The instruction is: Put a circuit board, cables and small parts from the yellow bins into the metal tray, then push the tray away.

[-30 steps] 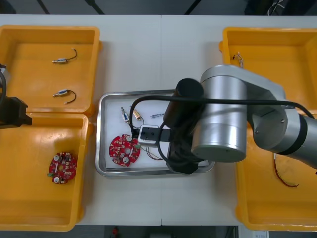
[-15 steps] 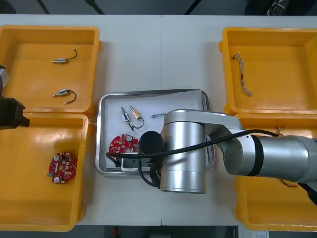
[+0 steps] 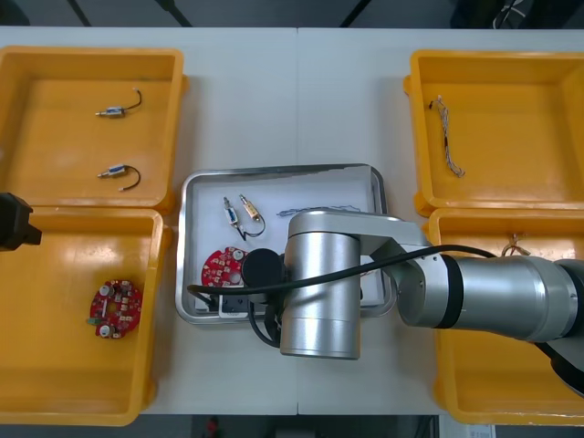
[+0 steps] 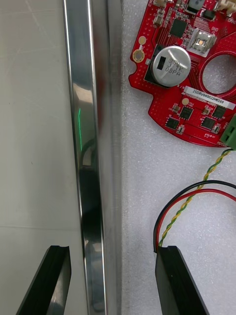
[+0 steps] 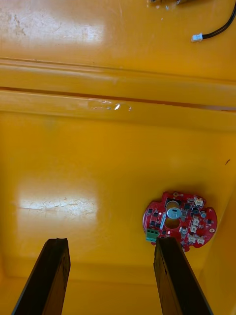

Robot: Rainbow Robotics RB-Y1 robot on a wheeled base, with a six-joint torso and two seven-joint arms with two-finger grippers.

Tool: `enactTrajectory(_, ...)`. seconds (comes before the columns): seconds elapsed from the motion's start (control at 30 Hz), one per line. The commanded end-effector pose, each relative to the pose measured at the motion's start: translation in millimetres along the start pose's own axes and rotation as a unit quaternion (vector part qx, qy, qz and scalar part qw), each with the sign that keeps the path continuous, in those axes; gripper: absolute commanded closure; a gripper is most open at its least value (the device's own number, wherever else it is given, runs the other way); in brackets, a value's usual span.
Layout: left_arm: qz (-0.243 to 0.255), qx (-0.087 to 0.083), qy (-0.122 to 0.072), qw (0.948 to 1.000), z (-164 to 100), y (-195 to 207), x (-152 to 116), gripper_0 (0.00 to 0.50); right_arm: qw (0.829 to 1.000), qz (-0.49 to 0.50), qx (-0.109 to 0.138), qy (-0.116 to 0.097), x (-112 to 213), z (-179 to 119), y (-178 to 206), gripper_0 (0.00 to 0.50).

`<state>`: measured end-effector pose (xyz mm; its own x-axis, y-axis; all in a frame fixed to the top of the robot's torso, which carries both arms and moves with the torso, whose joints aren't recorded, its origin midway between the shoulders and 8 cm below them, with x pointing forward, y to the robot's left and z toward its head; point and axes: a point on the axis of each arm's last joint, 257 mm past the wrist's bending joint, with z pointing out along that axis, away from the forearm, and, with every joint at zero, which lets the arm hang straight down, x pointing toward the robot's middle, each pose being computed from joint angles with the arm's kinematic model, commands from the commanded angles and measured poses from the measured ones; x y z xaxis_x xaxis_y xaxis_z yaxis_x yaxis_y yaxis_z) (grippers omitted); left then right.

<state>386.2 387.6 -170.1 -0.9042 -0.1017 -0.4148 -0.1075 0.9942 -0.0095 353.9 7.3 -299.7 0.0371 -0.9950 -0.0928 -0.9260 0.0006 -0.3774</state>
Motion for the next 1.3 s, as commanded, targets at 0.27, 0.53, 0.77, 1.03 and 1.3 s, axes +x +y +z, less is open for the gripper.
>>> enactTrajectory(0.27,0.047,-0.019,-0.018,0.9986,-11,8,-11,0.0,1.0,-0.024,0.001,-0.007,-8,8,20,0.0)
enactTrajectory(0.53,0.047,-0.019,-0.018,0.9986,-11,8,-11,0.0,1.0,-0.02,-0.001,-0.007,-8,9,23,0.392)
enactTrajectory(0.77,0.047,-0.019,-0.018,0.9986,-11,8,-11,0.0,1.0,-0.017,0.001,-0.005,-6,10,21,0.484)
enactTrajectory(1.03,0.047,-0.019,-0.018,0.9986,-11,8,-11,0.0,0.999,-0.014,0.032,0.007,6,9,-3,0.5)
enactTrajectory(1.3,0.047,-0.019,-0.018,0.9986,-11,8,-11,0.0,0.997,-0.022,0.08,0.008,12,-5,-48,0.5)
